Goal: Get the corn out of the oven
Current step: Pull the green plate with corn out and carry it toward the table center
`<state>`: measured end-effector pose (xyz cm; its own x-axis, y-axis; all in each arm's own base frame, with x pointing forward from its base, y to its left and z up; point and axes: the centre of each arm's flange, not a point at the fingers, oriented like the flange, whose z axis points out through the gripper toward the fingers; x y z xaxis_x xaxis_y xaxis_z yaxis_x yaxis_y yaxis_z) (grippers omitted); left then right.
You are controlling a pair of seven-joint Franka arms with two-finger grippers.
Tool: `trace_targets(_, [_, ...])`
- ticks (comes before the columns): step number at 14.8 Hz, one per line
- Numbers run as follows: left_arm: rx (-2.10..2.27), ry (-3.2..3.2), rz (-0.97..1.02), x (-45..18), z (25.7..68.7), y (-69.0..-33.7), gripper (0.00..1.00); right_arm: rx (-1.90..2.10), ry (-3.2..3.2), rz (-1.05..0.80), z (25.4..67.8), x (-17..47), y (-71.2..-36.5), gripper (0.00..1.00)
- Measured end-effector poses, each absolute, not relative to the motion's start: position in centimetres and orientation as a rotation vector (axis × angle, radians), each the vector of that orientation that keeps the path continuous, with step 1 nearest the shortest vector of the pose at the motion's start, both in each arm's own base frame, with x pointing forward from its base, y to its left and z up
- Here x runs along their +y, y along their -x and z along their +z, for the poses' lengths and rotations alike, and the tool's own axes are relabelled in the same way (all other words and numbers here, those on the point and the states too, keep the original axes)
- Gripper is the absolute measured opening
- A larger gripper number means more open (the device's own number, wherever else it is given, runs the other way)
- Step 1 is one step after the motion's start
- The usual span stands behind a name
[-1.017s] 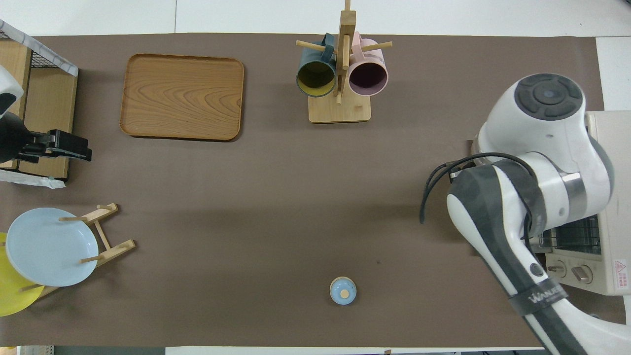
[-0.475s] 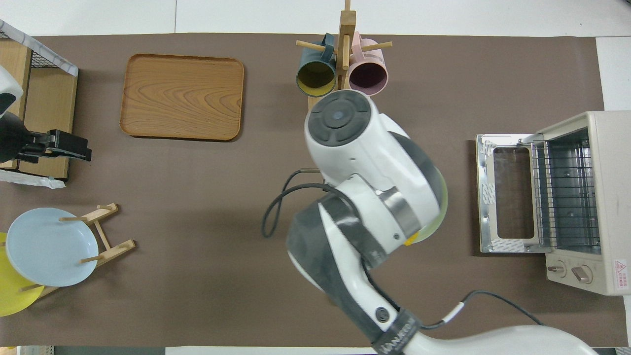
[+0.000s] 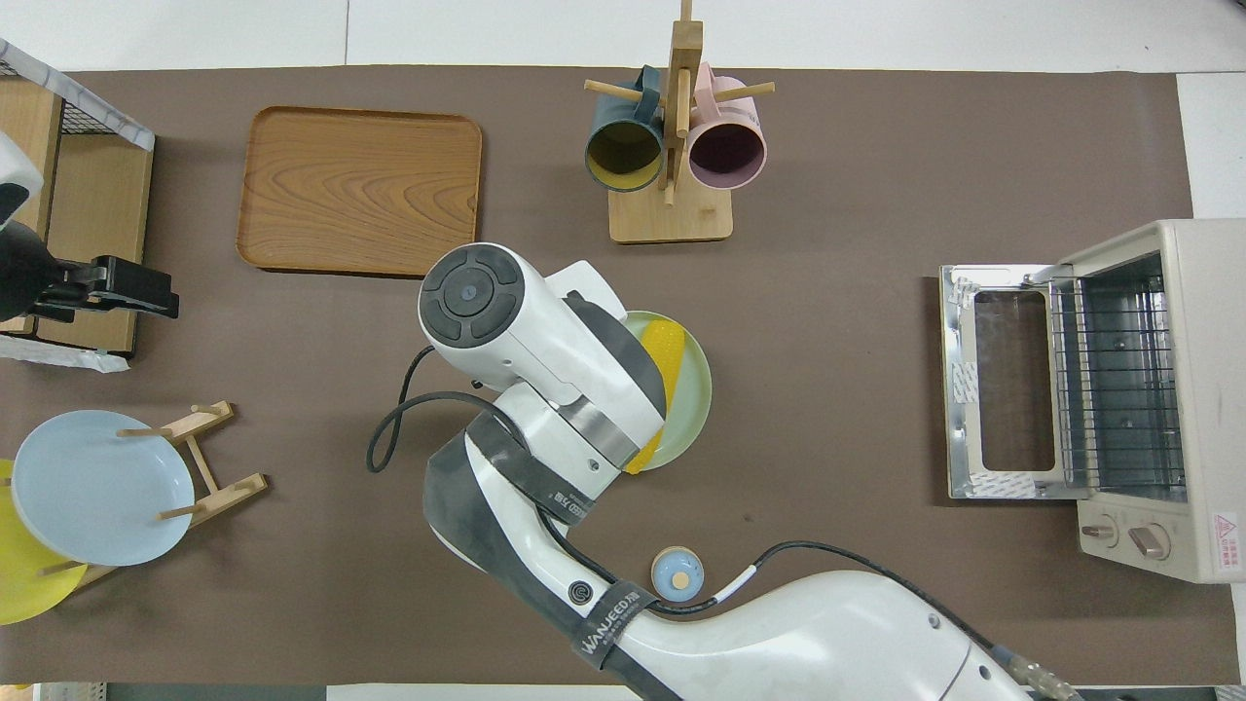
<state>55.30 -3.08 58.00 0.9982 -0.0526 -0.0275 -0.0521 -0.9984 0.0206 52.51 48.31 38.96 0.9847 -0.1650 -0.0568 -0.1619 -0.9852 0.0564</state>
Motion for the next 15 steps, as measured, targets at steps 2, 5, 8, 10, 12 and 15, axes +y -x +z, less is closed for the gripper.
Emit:
trace_targets(2, [-0.081,-3.120,-0.043,-3.0,58.0,-55.3,1.00,-0.242,-3.112,-0.069,37.8,49.1,-52.4,0.03])
trace_targets(5, [-0.080,-3.120,-0.043,-3.0,58.0,-55.3,1.00,-0.235,-3.171,-0.026,36.0,49.9,-51.9,0.03])
trace_targets(8, [-0.079,-3.120,-0.042,-3.0,58.0,-55.3,1.00,-0.266,-3.251,0.010,34.4,50.4,-51.4,0.03])
trace_targets(10, [-0.078,-3.120,-0.042,-3.0,58.0,-55.3,1.00,-0.281,-3.288,0.046,34.5,50.5,-51.3,0.05])
trace_targets(12, [-0.078,-3.120,-0.042,-3.0,58.0,-55.3,1.00,-0.285,-3.306,0.077,35.5,50.5,-51.6,0.22])
trace_targets(15, [-0.078,-3.120,-0.041,-3.0,58.0,-55.3,1.00,-0.308,-3.319,0.146,37.8,49.4,-52.9,0.32])
